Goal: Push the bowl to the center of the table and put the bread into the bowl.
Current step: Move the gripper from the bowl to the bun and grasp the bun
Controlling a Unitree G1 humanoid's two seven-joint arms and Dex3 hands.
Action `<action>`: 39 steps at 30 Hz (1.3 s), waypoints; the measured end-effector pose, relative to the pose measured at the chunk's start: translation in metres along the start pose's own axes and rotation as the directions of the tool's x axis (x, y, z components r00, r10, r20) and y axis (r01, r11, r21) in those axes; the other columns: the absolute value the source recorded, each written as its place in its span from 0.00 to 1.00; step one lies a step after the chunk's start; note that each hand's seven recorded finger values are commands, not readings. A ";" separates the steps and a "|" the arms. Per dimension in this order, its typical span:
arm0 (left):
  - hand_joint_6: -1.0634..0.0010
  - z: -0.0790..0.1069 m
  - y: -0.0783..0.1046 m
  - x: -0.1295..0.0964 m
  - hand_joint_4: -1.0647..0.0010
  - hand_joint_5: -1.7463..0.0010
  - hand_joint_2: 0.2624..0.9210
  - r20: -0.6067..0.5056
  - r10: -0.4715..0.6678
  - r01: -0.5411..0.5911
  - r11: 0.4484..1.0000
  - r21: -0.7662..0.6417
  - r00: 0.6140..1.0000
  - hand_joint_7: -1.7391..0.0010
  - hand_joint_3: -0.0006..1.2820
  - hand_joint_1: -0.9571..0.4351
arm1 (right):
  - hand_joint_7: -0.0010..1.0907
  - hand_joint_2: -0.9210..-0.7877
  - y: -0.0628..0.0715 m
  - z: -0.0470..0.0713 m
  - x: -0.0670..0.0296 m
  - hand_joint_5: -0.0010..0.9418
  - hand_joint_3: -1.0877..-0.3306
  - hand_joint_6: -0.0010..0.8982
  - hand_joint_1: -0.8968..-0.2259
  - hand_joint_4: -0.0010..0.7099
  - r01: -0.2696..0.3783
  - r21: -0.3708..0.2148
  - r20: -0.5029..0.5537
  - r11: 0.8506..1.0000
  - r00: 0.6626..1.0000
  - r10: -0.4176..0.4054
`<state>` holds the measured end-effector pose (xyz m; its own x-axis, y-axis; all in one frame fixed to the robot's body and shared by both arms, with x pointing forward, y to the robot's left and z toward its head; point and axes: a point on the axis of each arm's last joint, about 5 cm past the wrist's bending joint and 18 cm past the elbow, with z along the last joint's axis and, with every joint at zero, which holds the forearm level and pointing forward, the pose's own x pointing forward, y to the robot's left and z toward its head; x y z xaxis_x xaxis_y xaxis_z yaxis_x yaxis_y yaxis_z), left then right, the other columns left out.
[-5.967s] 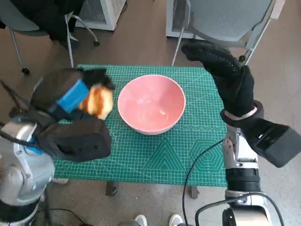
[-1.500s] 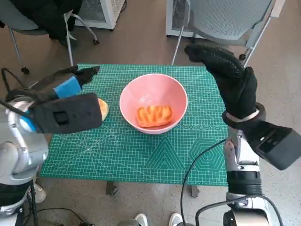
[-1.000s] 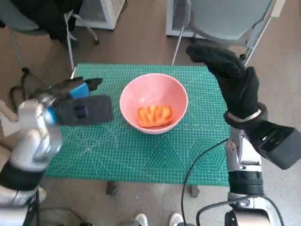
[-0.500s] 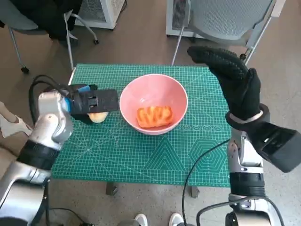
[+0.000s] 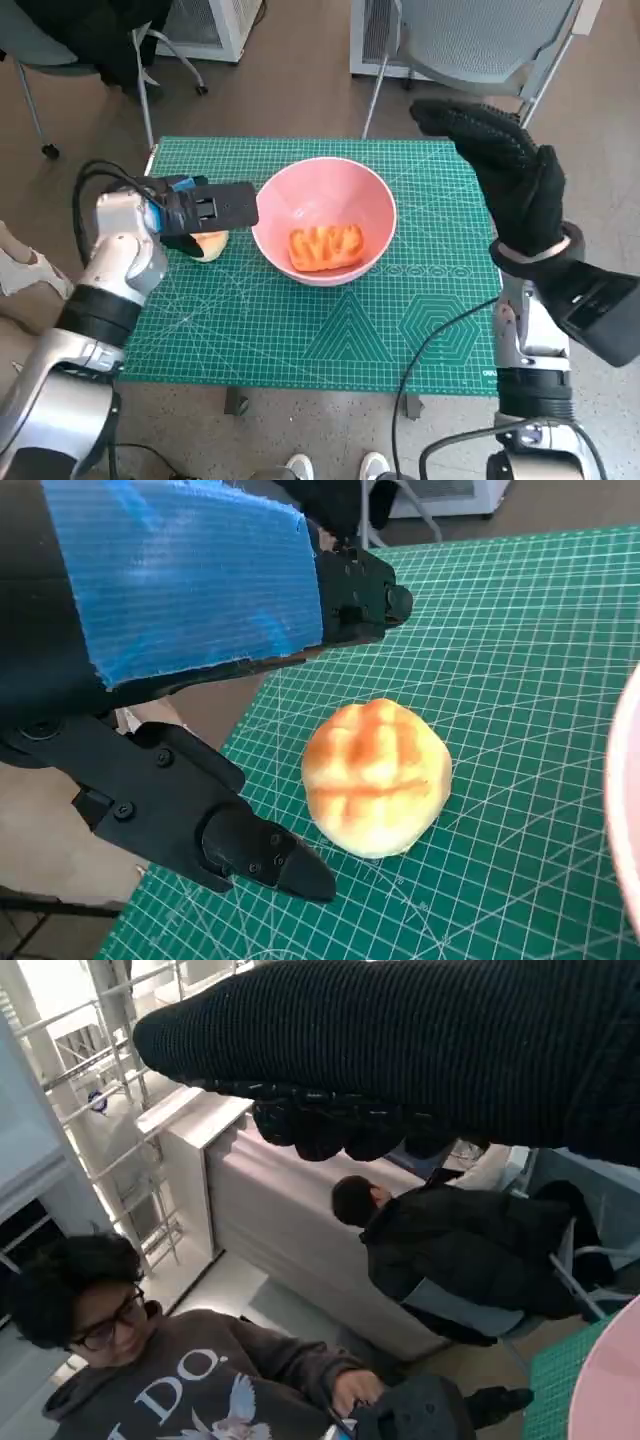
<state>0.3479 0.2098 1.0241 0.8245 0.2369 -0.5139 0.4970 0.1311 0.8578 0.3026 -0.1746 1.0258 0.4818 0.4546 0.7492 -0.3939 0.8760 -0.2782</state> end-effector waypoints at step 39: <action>0.89 0.009 -0.014 0.020 1.00 1.00 0.61 -0.036 -0.052 0.054 0.997 0.060 0.998 1.00 0.00 0.55 | 0.43 0.00 -0.002 0.001 -0.0041 0.01 0.46 0.02 0.28 0.23 0.007 -0.015 -0.015 1.000 1.000 -0.007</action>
<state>0.3601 0.2046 1.0016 0.7874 0.2647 -0.5567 0.5558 0.0857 0.8269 0.3008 -0.1779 1.0235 0.4960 0.4509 0.7421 -0.3787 0.8814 -0.2825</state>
